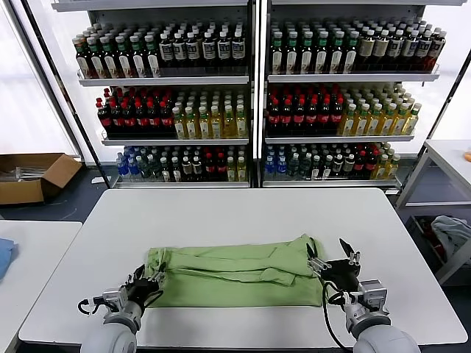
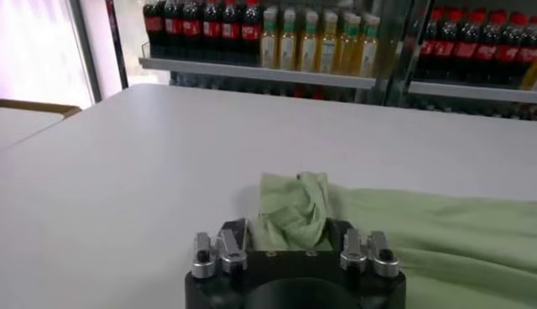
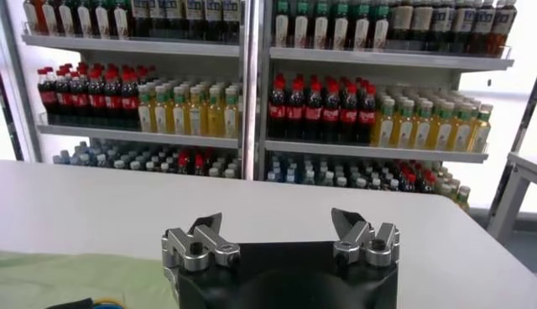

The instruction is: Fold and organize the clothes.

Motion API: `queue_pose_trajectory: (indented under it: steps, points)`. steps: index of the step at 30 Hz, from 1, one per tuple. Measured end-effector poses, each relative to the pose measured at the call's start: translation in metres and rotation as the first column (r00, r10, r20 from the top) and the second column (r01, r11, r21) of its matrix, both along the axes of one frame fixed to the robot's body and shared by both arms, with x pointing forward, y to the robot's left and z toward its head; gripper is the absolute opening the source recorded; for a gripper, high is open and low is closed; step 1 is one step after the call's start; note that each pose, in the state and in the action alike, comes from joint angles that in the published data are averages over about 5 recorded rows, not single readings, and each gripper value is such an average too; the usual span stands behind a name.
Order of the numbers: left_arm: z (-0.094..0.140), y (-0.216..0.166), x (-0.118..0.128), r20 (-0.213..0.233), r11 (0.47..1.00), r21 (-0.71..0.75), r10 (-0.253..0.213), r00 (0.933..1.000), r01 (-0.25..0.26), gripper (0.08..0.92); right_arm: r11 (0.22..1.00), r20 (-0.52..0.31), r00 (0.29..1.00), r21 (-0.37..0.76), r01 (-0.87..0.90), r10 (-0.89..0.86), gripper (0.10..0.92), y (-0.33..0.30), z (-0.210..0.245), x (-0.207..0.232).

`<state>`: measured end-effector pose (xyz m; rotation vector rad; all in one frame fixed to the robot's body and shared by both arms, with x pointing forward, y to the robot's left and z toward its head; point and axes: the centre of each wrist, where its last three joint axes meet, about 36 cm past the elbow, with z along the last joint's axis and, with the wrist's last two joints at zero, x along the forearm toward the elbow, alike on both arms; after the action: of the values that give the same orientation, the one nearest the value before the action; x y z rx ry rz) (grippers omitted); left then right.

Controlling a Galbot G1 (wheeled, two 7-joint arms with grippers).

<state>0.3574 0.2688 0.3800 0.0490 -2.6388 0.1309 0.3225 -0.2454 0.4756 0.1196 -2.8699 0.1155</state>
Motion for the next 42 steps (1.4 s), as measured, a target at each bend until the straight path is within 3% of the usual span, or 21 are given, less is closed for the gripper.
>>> queue_pose_trajectory:
  steps: [13,16,23,28,37,42]
  points:
    - [-0.008,0.006,-0.002,-0.006,1.0,-0.005,-0.005,1.0,0.005,0.167,1.0,0.013,1.0,0.0,0.006,-0.006,0.823,-0.002,0.002,0.002]
    - [-0.009,0.01,-0.003,-0.004,1.0,0.004,-0.006,1.0,0.006,0.114,1.0,0.016,1.0,-0.001,0.007,-0.007,0.823,-0.002,0.003,0.002]
    - [-0.007,0.034,-0.008,0.011,0.999,0.041,0.007,0.9999,-0.008,0.108,1.0,0.023,1.0,-0.004,0.011,-0.011,0.823,-0.004,0.004,0.006]
    - [0.006,0.077,-0.011,0.037,0.992,0.119,0.032,0.9988,-0.036,0.108,1.0,0.023,1.0,0.0,0.008,-0.008,0.823,-0.004,0.003,0.009]
    - [0.06,0.19,-0.01,0.095,0.926,0.358,0.094,0.991,-0.122,0.108,1.0,0.027,1.0,0.01,0.004,-0.005,0.823,-0.001,0.003,0.013]
    - [0.09,0.223,-0.007,0.121,0.885,0.442,0.104,0.9872,-0.148,0.108,1.0,0.023,1.0,0.013,0.005,-0.005,0.823,0.0,0.002,0.012]
